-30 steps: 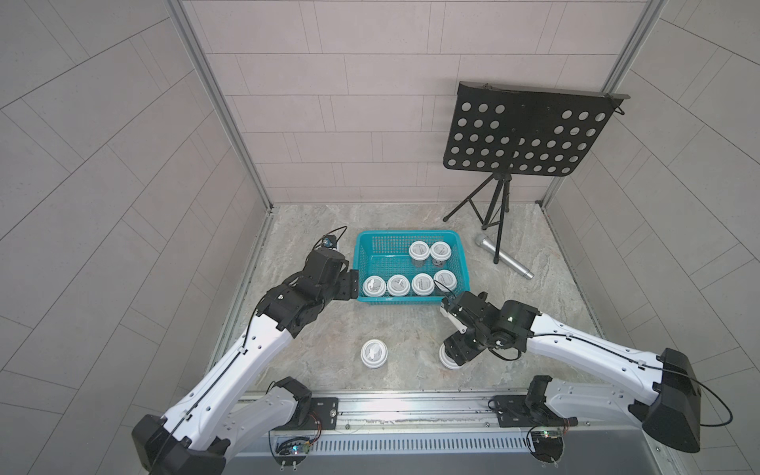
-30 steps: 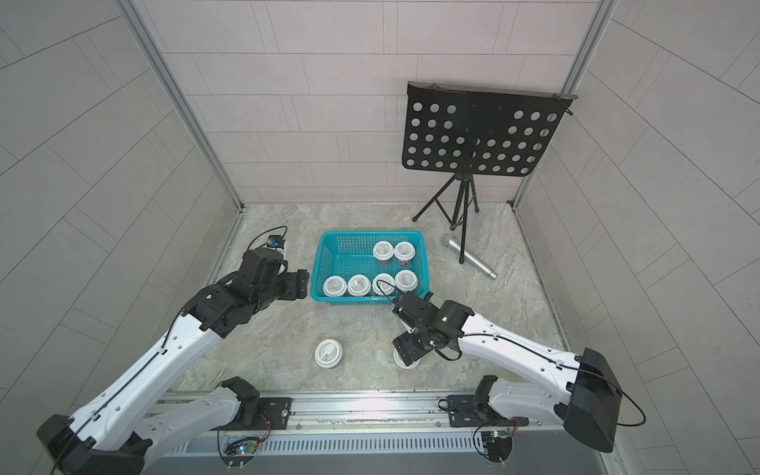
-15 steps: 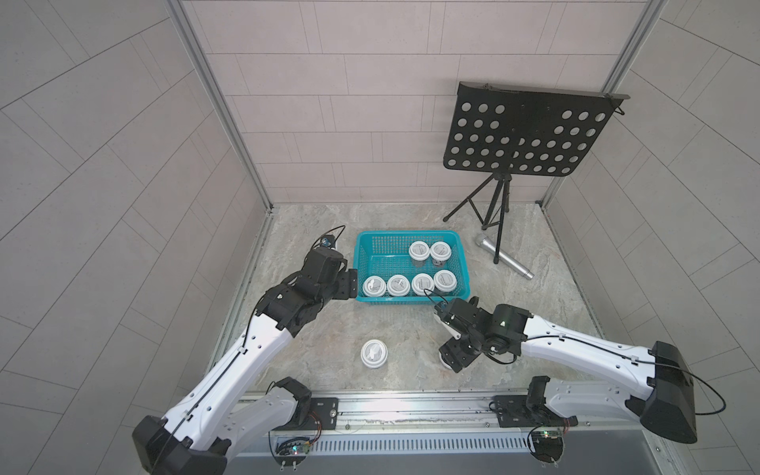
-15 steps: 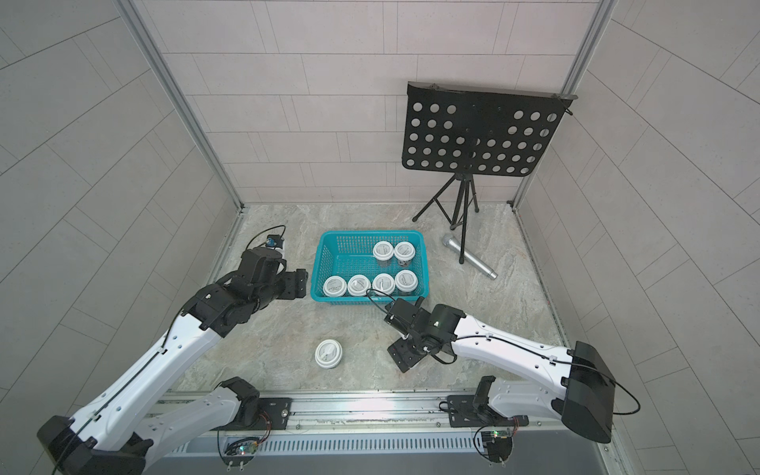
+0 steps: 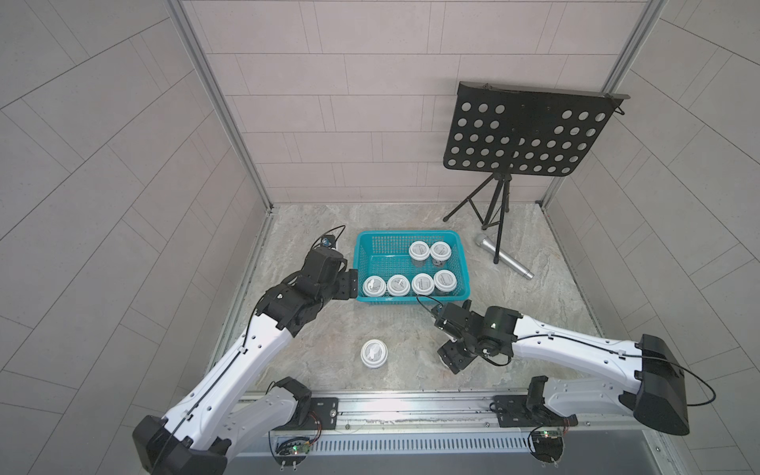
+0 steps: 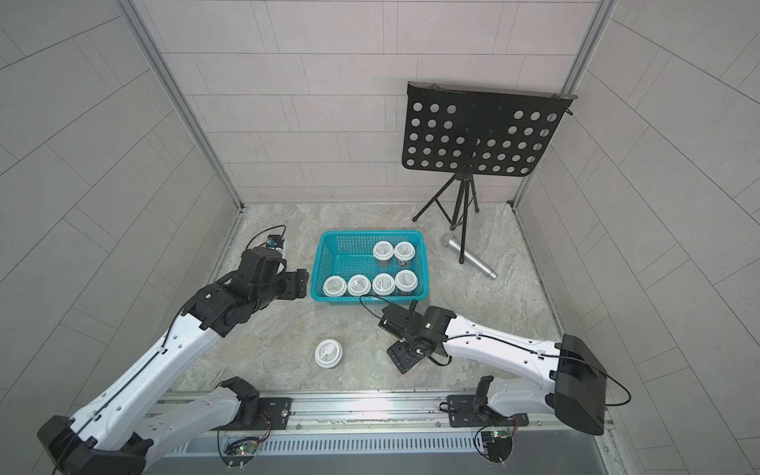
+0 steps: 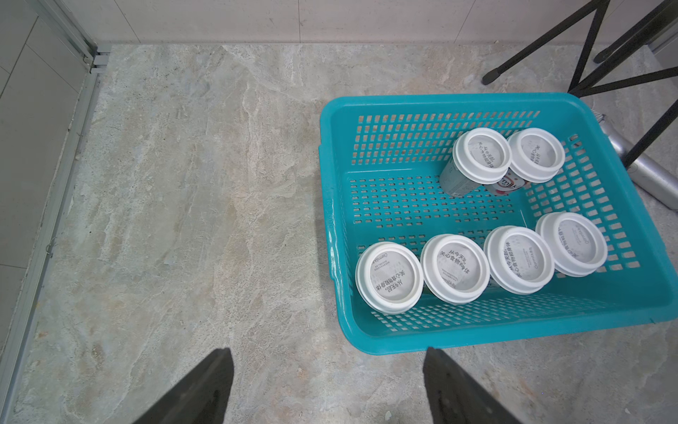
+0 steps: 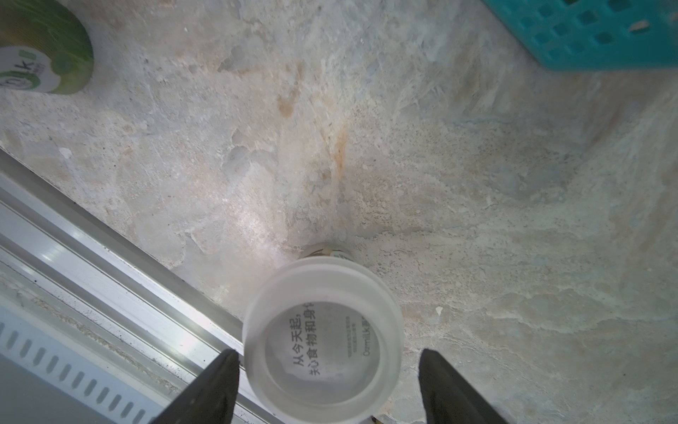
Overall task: Put the yogurt in the basket
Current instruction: Pick up the yogurt from the center of the board.
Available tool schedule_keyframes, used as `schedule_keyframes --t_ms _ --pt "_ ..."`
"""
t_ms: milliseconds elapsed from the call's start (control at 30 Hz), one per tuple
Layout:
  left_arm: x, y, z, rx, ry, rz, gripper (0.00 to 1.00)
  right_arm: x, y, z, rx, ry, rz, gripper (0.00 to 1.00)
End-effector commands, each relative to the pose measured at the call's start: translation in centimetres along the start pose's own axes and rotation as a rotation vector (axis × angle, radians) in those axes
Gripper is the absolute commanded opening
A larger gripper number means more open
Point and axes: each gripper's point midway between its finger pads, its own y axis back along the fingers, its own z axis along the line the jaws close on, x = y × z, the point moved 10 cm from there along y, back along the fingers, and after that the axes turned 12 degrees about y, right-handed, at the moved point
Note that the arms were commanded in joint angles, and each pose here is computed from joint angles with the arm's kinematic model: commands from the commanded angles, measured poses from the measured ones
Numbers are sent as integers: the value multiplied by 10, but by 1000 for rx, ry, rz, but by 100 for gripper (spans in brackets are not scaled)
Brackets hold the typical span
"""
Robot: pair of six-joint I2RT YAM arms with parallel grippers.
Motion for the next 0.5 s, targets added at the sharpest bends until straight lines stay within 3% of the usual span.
schedule_keyframes --t_ms 0,233,467 --pt "0 0 3 -11 -4 1 88 -3 2 0 19 -5 -4 78" --pt "0 0 3 -13 -5 2 88 -3 -4 2 18 -3 13 69" --pt "0 0 3 -13 -5 0 88 -3 -8 2 22 -5 27 69"
